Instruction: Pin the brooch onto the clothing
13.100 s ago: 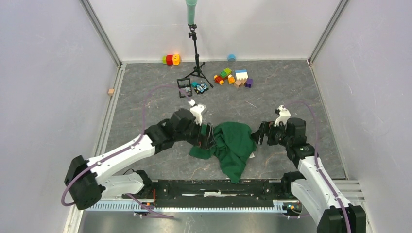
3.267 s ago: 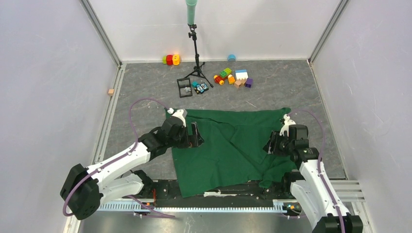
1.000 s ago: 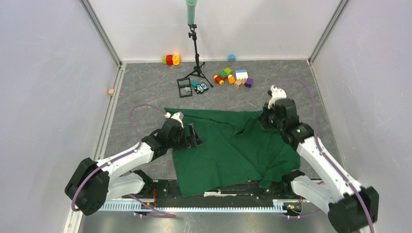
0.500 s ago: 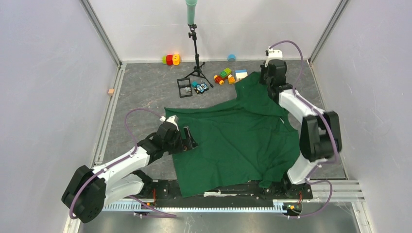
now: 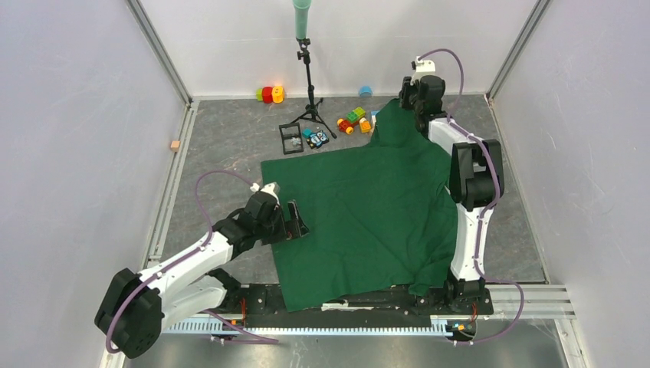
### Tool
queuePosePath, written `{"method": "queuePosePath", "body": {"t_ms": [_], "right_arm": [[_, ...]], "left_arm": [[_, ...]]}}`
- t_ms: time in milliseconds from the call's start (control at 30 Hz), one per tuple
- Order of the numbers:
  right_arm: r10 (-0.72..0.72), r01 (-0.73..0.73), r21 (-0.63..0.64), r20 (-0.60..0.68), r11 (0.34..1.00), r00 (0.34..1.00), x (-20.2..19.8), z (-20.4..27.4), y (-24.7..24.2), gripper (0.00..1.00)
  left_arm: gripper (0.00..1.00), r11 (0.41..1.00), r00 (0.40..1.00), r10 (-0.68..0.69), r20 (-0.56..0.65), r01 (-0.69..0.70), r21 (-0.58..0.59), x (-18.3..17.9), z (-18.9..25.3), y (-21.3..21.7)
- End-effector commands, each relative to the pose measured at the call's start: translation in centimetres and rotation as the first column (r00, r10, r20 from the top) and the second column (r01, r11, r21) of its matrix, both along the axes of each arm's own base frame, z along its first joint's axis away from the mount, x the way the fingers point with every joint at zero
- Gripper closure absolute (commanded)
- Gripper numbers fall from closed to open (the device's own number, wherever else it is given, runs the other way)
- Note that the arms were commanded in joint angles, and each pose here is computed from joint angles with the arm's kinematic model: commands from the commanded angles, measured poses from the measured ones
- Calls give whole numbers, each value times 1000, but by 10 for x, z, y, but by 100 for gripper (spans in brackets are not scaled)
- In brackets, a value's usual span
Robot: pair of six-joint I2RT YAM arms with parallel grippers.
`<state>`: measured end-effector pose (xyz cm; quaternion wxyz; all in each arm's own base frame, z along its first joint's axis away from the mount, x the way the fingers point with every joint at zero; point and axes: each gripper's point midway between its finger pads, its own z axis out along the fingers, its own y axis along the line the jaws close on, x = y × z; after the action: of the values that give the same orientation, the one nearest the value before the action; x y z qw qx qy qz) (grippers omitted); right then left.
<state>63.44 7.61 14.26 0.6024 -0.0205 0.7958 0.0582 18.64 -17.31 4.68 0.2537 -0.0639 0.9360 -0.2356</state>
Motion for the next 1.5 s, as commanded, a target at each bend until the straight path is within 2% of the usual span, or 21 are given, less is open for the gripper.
{"method": "queuePosePath", "body": {"t_ms": [0, 33, 100, 200, 400, 567, 700, 867, 1000, 1100, 1267, 1467], "right_arm": [[63, -60, -29, 148, 998, 987, 22, 63, 1, 45], [66, -62, -31, 150, 998, 987, 21, 68, -1, 31], [60, -55, -31, 148, 998, 987, 13, 79, -5, 15], [44, -41, -26, 133, 999, 990, -11, 95, -11, 6], [128, -132, 77, 55, 988, 990, -92, 113, 5, 2], [335, -322, 200, -33, 925, 942, -181, 86, 42, 11], [397, -370, 212, -101, 904, 912, -253, 49, 57, 12], [580, -556, 177, -132, 812, 804, -342, 22, 116, 15], [731, -711, 194, -58, 676, 680, -404, 11, 163, 19], [823, -815, 129, -9, 564, 568, -443, 8, 199, 20], [922, -921, -42, 47, 387, 385, -492, 1, 254, 16], [961, -946, -187, -29, 265, 275, -504, -28, 316, 16]], "left_arm": [[0, 1000, 998, -9, 67, 9, -2, 12, 24, -1], [0, 1000, 998, -9, 70, 10, -6, 12, 26, -2], [0, 1000, 997, -12, 73, 12, -9, 13, 28, -3], [0, 1000, 997, -14, 73, 15, -15, 13, 29, -4], [0, 998, 993, 56, 106, -53, -33, 29, 38, 0], [0, 992, 990, 80, 119, -67, -111, 43, 52, -9], [0, 994, 993, 76, 89, -68, -88, 37, 45, -6], [0, 995, 990, 96, 104, -98, 20, 40, 48, 22], [0, 991, 988, 116, 102, -108, -82, 58, 82, 24], [0, 996, 983, 86, 161, -80, -44, 71, 119, 30], [0, 972, 973, 73, 219, -118, 203, 89, 153, 75], [0, 875, 932, 137, 336, -273, 401, 92, 173, 129]]}}
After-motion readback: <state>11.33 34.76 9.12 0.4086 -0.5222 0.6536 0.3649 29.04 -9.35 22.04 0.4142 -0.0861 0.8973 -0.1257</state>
